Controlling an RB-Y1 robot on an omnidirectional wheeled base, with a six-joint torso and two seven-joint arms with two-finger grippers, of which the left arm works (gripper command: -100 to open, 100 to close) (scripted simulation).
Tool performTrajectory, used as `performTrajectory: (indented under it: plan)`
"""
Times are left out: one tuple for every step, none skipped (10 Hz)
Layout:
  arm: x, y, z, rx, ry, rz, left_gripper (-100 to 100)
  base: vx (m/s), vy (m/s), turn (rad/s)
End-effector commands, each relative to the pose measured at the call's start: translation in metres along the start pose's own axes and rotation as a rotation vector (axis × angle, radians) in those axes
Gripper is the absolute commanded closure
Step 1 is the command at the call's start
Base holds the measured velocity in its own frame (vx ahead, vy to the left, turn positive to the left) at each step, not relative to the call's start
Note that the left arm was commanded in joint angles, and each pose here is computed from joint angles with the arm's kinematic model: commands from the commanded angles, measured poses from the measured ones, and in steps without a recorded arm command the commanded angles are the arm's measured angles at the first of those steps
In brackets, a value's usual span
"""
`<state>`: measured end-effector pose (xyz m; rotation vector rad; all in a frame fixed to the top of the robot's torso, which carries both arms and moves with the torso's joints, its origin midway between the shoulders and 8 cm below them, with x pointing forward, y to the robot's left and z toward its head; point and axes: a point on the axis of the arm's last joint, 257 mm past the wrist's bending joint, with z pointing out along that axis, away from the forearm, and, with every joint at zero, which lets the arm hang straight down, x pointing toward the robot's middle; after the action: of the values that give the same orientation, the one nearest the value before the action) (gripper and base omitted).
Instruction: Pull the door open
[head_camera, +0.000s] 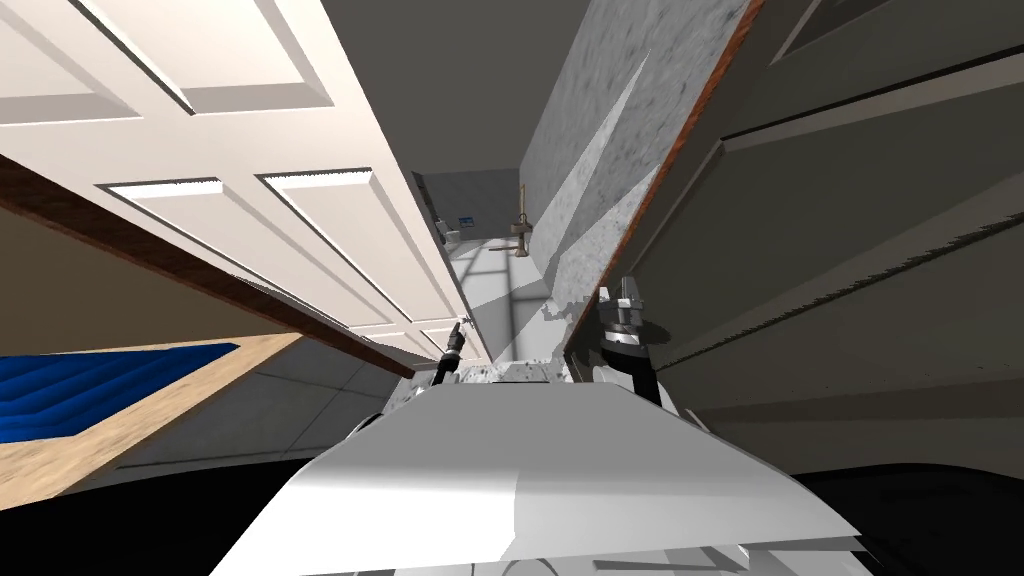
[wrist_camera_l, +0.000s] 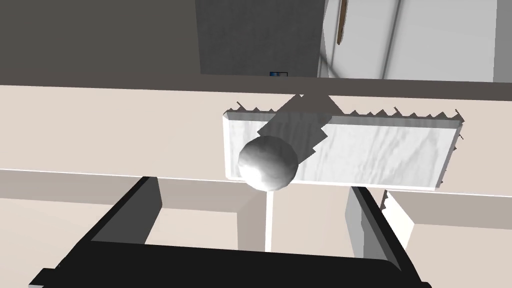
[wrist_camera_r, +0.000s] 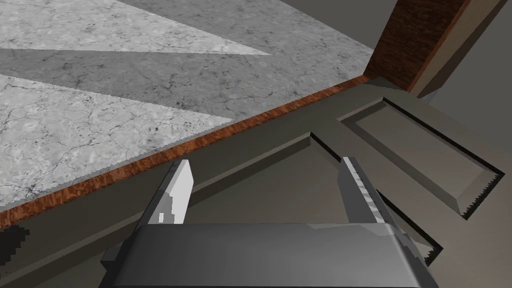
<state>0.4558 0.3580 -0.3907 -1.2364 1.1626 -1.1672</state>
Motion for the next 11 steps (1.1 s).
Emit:
performTrajectory:
  plan:
    - [-0.009, 0.001, 0.0003, -0.003, -0.010, 0.000, -100, 0.166, -0.026, -0.034]
    - [-0.009, 0.001, 0.0003, -0.003, -0.010, 0.000, -100, 0.046, 0.005, 0.004]
    - [-0.026, 0.001, -0.0048, -0.004, -0.029, 0.000, -100, 0.087, 0.003, -0.147]
    - [-0.034, 0.001, -0.0073, -0.005, -0.039, 0.001, -100, 0.174, -0.009, -0.156]
    - [-0.038, 0.001, -0.0088, -0.005, -0.044, 0.001, -100, 0.174, -0.008, -0.044]
    - [-0.033, 0.002, -0.0088, -0.006, -0.039, 0.001, -100, 0.048, -0.009, 0.034]
    - [-0.033, 0.002, -0.0088, -0.006, -0.039, 0.001, 100, -0.026, -0.005, -0.004]
    - [-0.033, 0.002, -0.0088, -0.006, -0.039, 0.001, 100, -0.027, 0.000, -0.019]
    - [-0.033, 0.002, -0.0088, -0.006, -0.039, 0.001, 100, -0.011, 0.006, -0.009]
    - [-0.033, 0.002, -0.0088, -0.006, -0.039, 0.001, 100, 0.000, 0.000, 0.000]
    - [-0.033, 0.002, -0.0088, -0.006, -0.039, 0.001, 100, 0.000, 0.000, 0.000]
